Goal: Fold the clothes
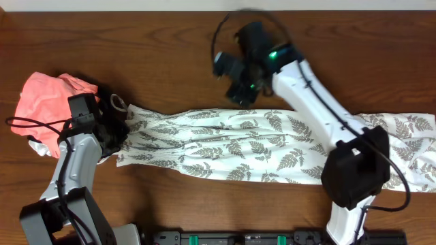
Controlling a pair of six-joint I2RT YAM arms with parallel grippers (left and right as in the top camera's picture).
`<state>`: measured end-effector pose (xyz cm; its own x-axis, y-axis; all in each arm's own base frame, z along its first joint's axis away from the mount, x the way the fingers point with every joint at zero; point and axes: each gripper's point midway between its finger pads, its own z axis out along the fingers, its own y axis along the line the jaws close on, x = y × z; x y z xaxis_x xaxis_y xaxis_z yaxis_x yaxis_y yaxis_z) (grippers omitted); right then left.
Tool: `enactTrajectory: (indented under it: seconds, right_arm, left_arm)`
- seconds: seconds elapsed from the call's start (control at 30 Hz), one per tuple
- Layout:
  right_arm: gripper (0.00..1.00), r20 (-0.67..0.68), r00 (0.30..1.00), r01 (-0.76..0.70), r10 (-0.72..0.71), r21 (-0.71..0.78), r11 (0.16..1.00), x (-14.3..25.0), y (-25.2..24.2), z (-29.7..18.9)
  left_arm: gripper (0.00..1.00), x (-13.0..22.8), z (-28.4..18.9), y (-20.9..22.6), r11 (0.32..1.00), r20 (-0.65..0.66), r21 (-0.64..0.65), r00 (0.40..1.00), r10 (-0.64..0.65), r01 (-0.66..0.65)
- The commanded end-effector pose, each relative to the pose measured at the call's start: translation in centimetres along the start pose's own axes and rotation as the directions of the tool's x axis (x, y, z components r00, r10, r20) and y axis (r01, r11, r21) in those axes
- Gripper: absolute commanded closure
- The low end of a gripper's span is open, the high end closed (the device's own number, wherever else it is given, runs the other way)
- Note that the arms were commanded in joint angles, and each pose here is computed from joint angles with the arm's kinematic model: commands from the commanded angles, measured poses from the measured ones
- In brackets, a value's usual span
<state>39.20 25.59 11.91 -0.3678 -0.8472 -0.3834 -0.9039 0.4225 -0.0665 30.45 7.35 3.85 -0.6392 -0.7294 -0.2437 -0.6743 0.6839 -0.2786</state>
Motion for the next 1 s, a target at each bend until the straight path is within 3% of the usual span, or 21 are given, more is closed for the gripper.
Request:
enactTrajectory:
  seconds: [0.0, 0.23, 0.57, 0.73, 0.77, 0.93, 0.97]
  right_arm:
    - [0.3, -0.078, 0.996, 0.05, -0.049, 0.016, 0.999, 2.2, 0.5, 1.9]
    - [0.42, -0.122, 0.991, 0.055, -0.057, -0.018, 0.998, 4.5, 2.3, 4.5]
    - [0.43, -0.119, 0.989, 0.081, -0.084, -0.029, 0.996, 4.6, 3.7, 5.8]
    - [0.51, -0.104, 0.991, 0.079, -0.08, -0.018, 0.997, 4.7, 3.8, 6.6]
    - [0.54, -0.102, 0.992, 0.072, -0.073, -0.016, 0.997, 4.8, 3.8, 6.8]
    - [0.99, -0.12, 0.992, 0.033, -0.034, -0.005, 0.999, 5.5, 3.9, 7.1]
    - [0.99, -0.131, 0.991, 0.016, -0.015, 0.009, 1.0, 5.7, 3.7, 7.1]
  left_arm:
    - [0.94, -0.1, 0.1, 0.5, 1.0, 0.003, -0.02, 1.0, 0.019, -0.018]
    - [0.94, -0.1, 0.1, 0.5, 1.0, 0.003, -0.02, 1.0, 0.019, -0.019]
    - [0.94, -0.1, 0.1, 0.5, 1.0, 0.003, -0.02, 1.0, 0.019, -0.019]
    - [0.94, -0.1, 0.1, 0.5, 1.0, 0.003, -0.02, 1.0, 0.019, -0.019]
    - [0.94, -0.1, 0.1, 0.5, 1.0, 0.003, -0.02, 1.0, 0.019, -0.019]
    - [0.94, -0.1, 0.1, 0.5, 1.0, 0.003, -0.02, 1.0, 0.019, -0.019]
    - [0.94, -0.1, 0.1, 0.5, 1.0, 0.003, -0.02, 1.0, 0.019, -0.019]
